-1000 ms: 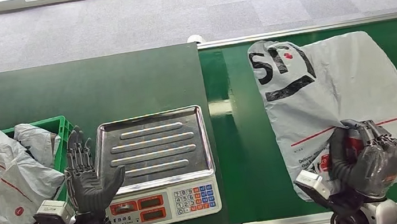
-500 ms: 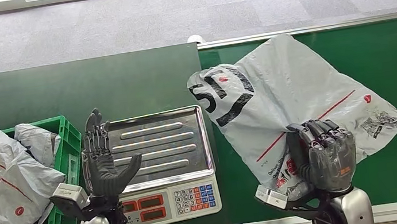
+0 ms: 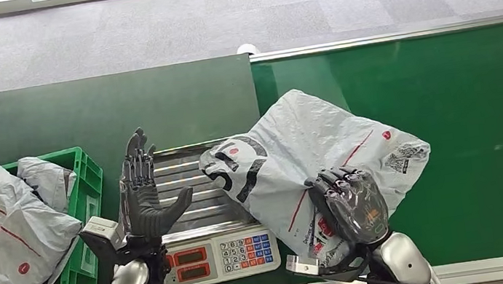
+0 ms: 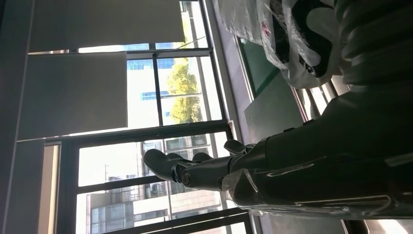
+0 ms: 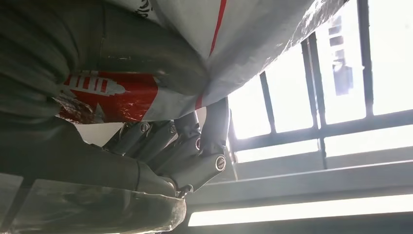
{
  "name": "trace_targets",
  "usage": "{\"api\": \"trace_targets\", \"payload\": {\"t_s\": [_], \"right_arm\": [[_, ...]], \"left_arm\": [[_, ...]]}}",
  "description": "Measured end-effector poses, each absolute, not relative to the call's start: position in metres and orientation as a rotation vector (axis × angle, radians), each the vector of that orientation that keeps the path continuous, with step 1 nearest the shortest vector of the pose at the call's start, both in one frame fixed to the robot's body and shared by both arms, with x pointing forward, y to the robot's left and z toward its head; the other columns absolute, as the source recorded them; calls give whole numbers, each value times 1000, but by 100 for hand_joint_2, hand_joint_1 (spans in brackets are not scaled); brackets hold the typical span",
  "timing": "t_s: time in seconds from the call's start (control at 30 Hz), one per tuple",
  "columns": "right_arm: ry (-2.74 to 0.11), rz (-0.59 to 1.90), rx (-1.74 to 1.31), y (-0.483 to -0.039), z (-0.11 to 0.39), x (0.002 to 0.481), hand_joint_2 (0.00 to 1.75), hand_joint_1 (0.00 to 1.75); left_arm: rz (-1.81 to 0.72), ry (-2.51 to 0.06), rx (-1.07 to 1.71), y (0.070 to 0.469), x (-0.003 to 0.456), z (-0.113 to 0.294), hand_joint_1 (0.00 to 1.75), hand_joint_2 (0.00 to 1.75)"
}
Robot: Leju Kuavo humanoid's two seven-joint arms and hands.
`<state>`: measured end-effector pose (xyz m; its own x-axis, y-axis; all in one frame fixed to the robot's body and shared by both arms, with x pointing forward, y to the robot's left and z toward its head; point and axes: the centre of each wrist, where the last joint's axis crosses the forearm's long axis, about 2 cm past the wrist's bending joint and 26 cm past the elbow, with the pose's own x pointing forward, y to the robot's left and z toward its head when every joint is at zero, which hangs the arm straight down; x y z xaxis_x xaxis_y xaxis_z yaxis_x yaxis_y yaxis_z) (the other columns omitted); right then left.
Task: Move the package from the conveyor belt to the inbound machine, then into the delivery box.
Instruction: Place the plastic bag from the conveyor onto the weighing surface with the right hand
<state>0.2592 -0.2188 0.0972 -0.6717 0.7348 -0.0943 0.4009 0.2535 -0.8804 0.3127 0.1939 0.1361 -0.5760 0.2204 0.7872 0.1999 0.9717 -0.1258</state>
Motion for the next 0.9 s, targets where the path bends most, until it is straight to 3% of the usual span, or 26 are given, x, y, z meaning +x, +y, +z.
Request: {"api": "trace_targets", "payload": {"t_s": [0.57, 0.9], "right_arm": [[-2200, 1693, -781, -186, 97, 298, 175, 175], [-2275, 1757, -749, -163, 112, 331, 175, 175]], "left_arm": [[59, -2186, -238, 218, 303, 123, 0, 175], [72, -2234, -168, 221, 305, 136, 0, 175]]}}
